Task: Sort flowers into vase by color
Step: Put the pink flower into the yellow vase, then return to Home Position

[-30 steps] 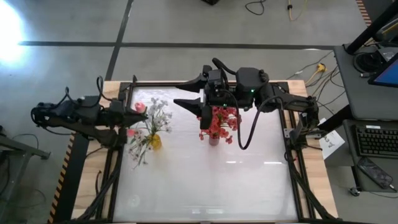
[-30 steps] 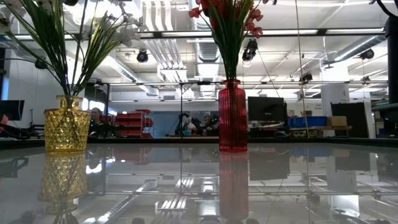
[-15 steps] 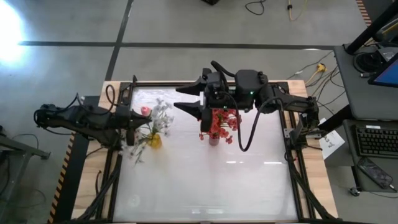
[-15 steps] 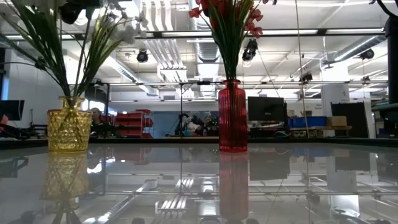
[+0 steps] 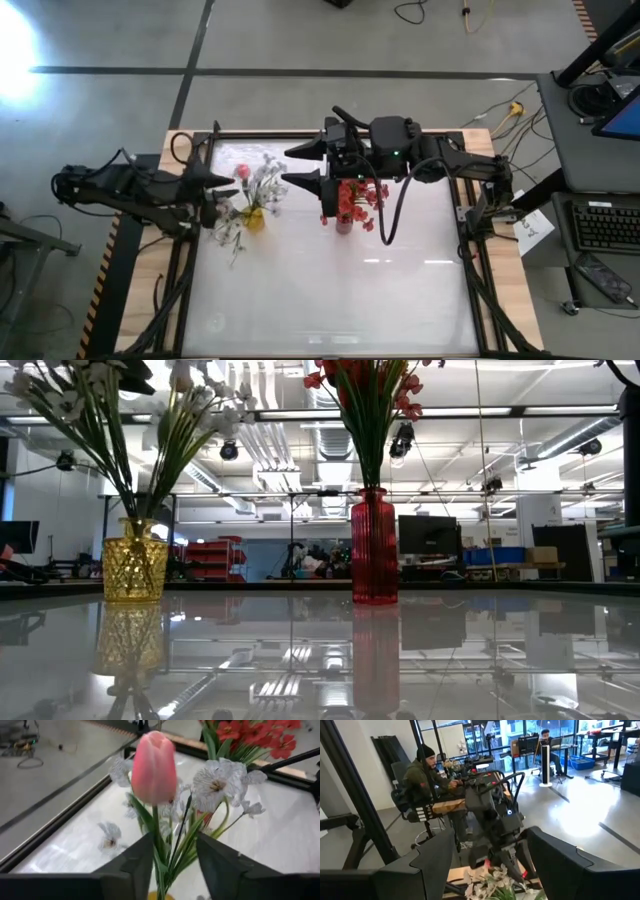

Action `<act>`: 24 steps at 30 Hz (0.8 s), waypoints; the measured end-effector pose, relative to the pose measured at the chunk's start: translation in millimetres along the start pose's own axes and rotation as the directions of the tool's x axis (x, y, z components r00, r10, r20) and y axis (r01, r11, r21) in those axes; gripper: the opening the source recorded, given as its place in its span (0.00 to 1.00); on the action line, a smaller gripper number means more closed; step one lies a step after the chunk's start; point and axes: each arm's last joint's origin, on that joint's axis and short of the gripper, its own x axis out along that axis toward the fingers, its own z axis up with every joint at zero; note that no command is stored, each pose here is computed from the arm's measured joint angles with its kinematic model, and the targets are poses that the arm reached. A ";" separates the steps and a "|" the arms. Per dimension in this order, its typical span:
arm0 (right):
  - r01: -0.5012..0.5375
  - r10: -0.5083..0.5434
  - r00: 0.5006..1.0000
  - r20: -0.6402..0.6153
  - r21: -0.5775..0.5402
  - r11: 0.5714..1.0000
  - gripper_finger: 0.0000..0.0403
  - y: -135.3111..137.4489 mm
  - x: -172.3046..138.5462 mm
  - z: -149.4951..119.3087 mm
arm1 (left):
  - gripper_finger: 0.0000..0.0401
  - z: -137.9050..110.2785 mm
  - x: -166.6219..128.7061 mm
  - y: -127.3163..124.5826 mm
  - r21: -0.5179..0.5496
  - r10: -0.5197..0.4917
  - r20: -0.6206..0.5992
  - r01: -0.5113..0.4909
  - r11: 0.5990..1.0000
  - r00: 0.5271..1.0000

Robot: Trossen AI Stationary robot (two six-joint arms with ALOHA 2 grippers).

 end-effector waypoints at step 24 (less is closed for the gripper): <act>-0.068 0.046 0.991 -0.125 -0.179 0.981 0.52 22.3 -16.9 -7.3 | 0.58 72.8 -89.2 23.0 -0.041 -0.185 0.358 0.213 0.976 0.915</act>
